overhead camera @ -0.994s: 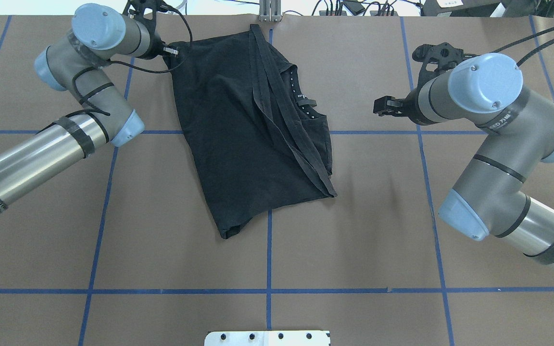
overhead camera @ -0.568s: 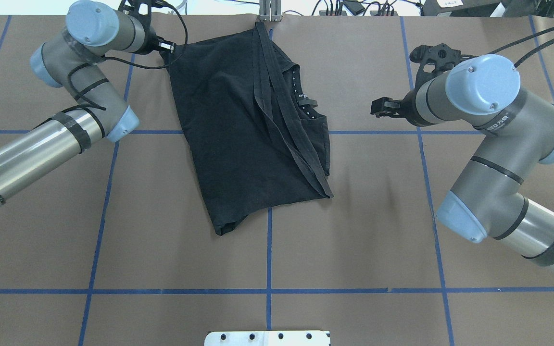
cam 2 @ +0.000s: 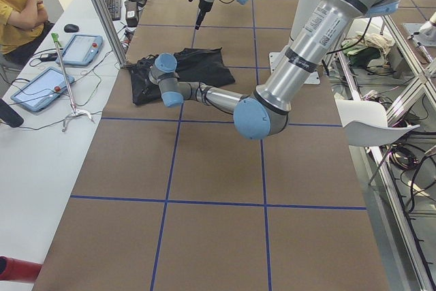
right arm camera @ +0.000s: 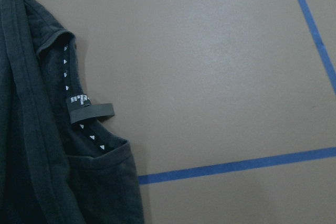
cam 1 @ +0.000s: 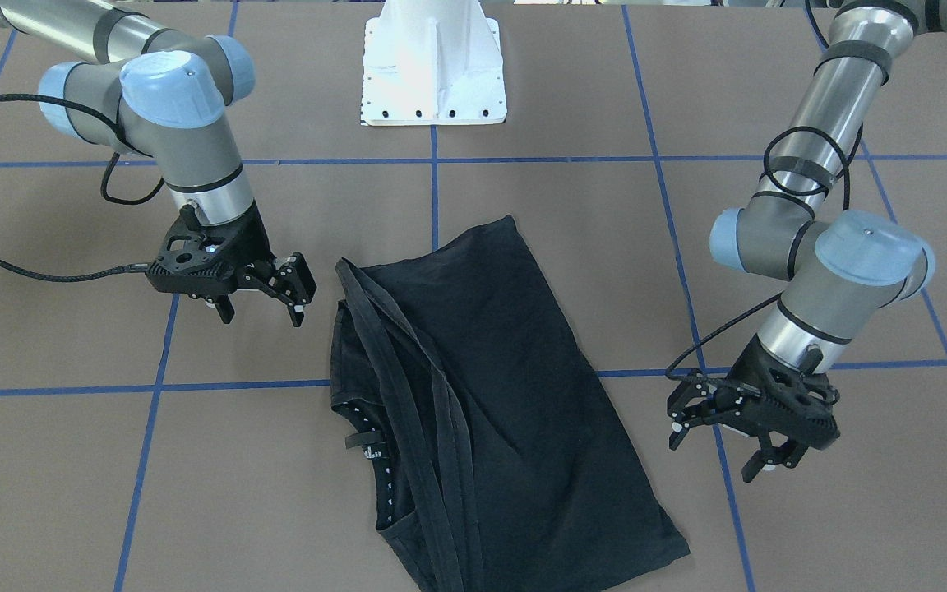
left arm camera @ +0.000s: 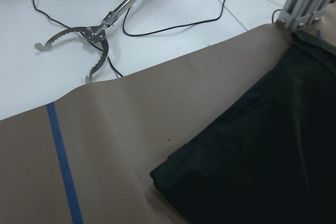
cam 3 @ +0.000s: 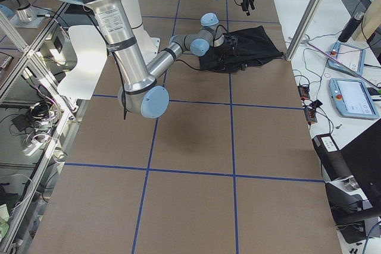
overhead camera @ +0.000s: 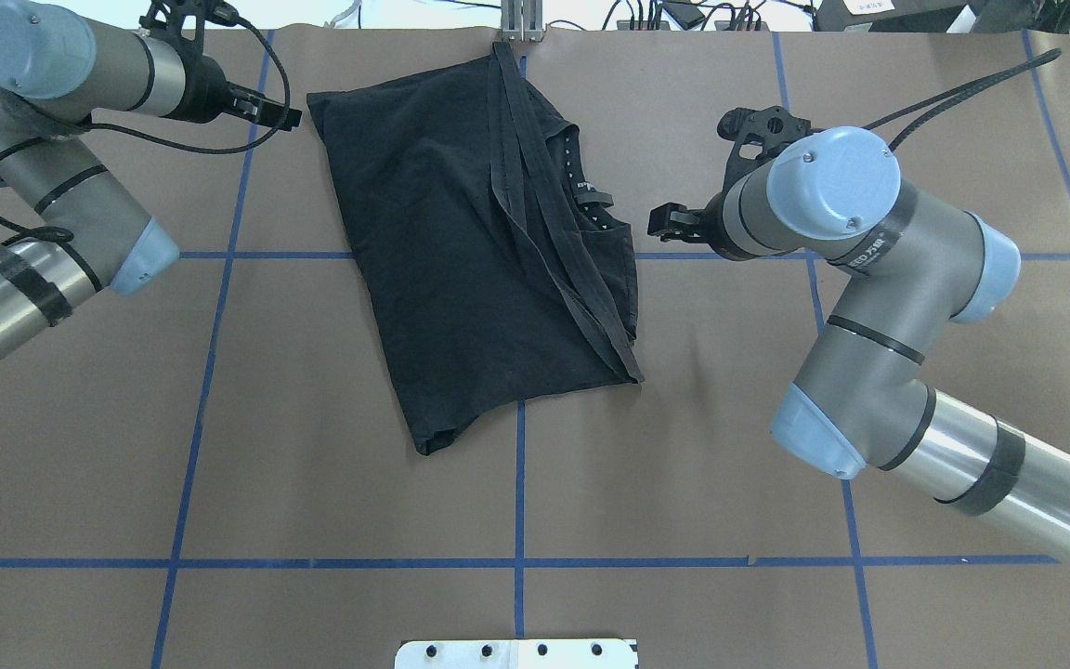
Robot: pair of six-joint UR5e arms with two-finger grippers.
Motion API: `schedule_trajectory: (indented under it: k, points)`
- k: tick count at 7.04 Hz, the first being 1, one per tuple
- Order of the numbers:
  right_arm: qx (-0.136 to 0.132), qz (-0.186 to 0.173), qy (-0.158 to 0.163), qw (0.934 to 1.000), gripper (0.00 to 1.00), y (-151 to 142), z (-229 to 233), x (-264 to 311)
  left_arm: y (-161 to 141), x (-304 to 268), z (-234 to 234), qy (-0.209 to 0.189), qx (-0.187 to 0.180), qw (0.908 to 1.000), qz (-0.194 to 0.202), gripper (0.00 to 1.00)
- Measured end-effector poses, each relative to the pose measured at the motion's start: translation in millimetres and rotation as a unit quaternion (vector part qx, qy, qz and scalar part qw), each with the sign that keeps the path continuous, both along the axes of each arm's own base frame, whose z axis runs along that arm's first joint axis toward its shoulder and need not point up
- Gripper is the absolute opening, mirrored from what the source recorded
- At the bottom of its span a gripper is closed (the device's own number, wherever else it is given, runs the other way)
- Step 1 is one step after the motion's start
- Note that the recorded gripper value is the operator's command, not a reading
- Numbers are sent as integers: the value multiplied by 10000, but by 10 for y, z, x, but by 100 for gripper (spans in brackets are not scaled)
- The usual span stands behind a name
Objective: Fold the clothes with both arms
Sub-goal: 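Release and withdraw the left gripper while moving the right gripper to the shirt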
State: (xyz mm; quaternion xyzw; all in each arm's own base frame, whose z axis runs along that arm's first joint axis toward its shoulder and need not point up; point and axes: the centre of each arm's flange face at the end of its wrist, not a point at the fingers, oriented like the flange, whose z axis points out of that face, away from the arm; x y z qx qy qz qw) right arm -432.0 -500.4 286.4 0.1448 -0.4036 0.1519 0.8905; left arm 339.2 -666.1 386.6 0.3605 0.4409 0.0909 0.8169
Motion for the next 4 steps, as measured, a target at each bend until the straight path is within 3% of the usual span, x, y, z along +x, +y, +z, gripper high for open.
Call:
schedule_trajectory:
  k: [4]
  points:
    - [-475, 526, -541, 9960, 88, 233, 118, -631, 466, -231, 27, 398, -18, 9992, -53, 100]
